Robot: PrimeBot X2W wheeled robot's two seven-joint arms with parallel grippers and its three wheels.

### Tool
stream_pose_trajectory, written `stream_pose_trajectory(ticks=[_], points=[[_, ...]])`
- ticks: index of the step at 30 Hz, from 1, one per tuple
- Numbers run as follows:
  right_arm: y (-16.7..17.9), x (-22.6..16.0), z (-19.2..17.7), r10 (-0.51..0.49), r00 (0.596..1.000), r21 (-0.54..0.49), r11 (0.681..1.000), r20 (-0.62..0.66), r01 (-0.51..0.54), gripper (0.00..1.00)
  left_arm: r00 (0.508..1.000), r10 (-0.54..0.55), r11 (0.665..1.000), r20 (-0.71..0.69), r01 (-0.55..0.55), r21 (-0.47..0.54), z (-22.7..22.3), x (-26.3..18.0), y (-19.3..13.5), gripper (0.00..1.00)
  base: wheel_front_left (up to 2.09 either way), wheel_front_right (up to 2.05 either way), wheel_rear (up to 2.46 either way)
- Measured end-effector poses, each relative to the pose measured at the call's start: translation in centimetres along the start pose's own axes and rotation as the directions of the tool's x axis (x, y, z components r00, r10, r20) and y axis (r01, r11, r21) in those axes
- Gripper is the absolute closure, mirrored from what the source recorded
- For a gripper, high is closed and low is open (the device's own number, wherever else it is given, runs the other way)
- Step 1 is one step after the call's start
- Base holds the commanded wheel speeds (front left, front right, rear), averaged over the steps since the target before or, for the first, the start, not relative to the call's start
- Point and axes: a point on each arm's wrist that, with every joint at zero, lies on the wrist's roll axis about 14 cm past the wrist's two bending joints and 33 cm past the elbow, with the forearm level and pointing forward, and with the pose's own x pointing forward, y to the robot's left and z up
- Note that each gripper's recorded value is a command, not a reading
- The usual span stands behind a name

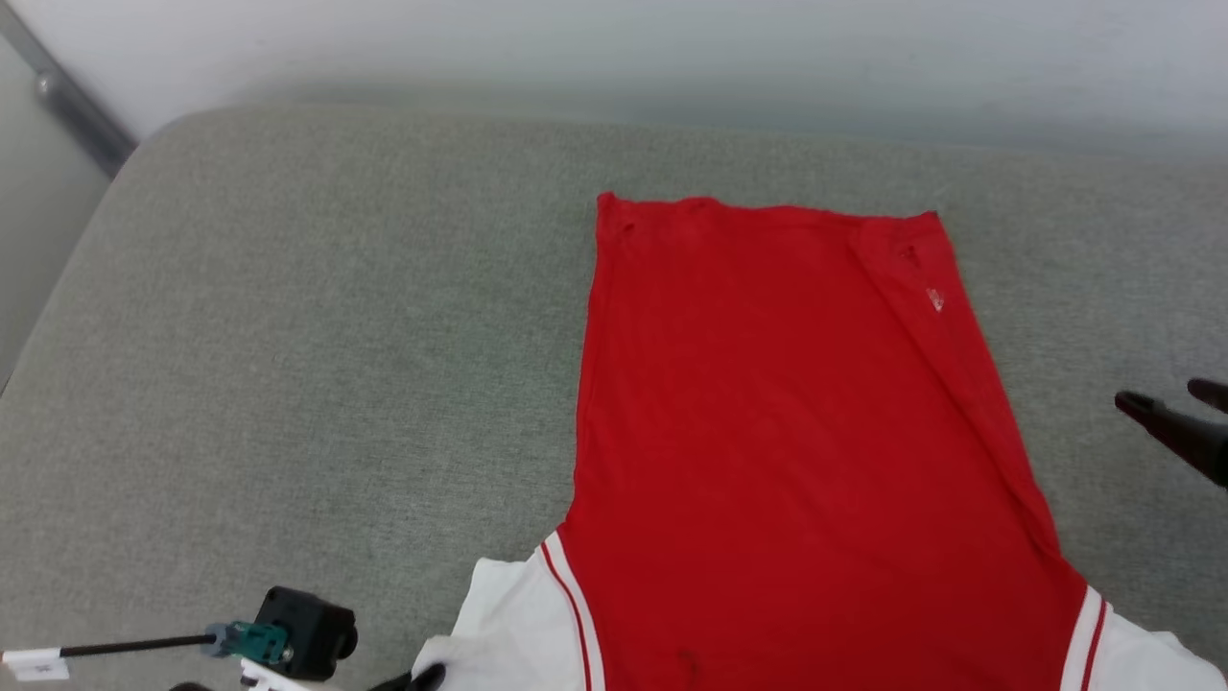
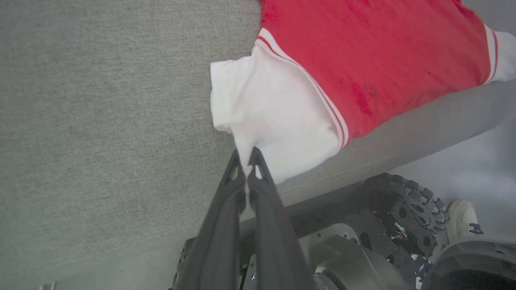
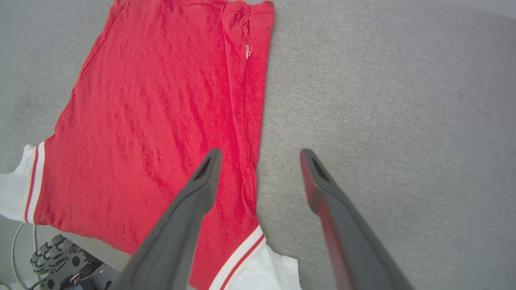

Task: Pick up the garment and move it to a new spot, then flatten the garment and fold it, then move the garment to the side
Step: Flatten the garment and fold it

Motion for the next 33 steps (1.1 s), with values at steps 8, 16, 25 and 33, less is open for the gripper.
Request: stream_pose_trajectory(ticks=[8, 16, 25, 33], points=[[1.3, 8.1, 4.9, 0.017, 0.989, -0.077, 0.997, -0.145, -0.029, 0.00, 1.000, -0.018, 0.999, 0.000, 0.018, 0.033, 1.5, 1.3, -0.5, 1.00, 0.00, 0.00, 0.00], [2.8, 16.4, 7.4, 0.018, 0.966, -0.081, 0.996, -0.259, -0.041, 0.00, 1.000, 0.012, 1.000, -0.019, -0.012, 0.005, 1.4, 2.1, -0.1, 1.00, 0.00, 0.00, 0.00], [3.5, 22.8, 5.3, 0.011, 0.923, -0.077, 0.996, -0.384, -0.044, 0.00, 0.999, 0.039, 0.999, -0.036, -0.040, -0.033, 1.0, 2.9, 0.3, 1.00, 0.00, 0.00, 0.00], [3.7, 25.1, 3.2, 0.016, 0.902, -0.078, 0.995, -0.431, -0.055, 0.00, 0.997, 0.061, 0.997, -0.050, -0.063, -0.042, 1.0, 3.6, 1.2, 1.00, 0.00, 0.00, 0.00]])
